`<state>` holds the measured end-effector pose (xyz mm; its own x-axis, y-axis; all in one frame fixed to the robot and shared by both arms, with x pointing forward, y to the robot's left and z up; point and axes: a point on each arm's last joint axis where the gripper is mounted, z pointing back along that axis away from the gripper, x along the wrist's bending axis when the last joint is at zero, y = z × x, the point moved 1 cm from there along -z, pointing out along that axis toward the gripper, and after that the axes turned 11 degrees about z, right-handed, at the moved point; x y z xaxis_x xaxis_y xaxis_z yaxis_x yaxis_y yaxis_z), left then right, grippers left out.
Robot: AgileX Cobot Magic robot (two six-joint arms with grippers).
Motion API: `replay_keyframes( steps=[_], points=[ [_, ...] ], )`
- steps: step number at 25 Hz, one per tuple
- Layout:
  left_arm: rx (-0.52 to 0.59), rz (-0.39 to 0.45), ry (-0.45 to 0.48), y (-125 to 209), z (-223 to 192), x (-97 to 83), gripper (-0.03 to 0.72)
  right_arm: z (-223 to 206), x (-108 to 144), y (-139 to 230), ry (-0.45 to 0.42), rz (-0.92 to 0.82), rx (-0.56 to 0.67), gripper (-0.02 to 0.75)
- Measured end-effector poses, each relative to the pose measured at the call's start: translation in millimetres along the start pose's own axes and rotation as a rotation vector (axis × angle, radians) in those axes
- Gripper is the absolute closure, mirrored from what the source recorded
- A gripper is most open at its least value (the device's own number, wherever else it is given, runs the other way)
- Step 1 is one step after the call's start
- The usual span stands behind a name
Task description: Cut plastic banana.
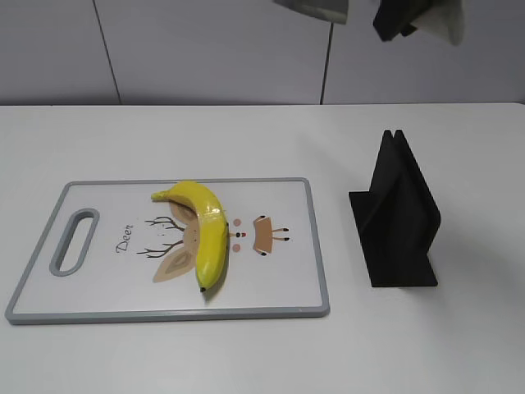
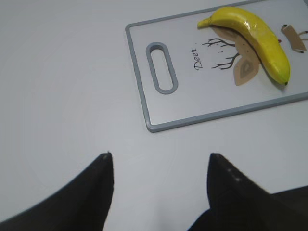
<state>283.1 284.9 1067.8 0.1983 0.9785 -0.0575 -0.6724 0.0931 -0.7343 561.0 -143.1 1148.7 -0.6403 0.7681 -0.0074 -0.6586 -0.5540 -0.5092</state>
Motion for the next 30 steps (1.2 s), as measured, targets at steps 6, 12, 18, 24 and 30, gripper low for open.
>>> replay_keyframes(
  steps=[6,12,18,24,30],
  points=[
    [-0.151,0.019,-0.007,28.0,5.0,-1.5,0.097,-0.8,4.6,21.7,0.004,-0.043,0.018,0.574],
    [-0.274,0.02,-0.008,38.1,17.6,-3.4,0.097,-2.7,11.2,54.4,0.018,-0.103,0.022,0.574],
    [-0.276,0.023,-0.008,38.3,17.8,-3.5,0.097,-12.0,17.4,95.0,0.05,-0.242,-0.003,0.574],
    [-0.276,0.023,-0.008,38.3,17.8,-3.5,0.118,-15.1,19.9,124.7,0.1,-0.36,-0.083,0.574],
    [-0.276,0.023,-0.008,38.3,17.8,-3.5,0.147,-29.1,21.9,154.4,0.13,-0.453,-0.066,0.574]
  ],
)
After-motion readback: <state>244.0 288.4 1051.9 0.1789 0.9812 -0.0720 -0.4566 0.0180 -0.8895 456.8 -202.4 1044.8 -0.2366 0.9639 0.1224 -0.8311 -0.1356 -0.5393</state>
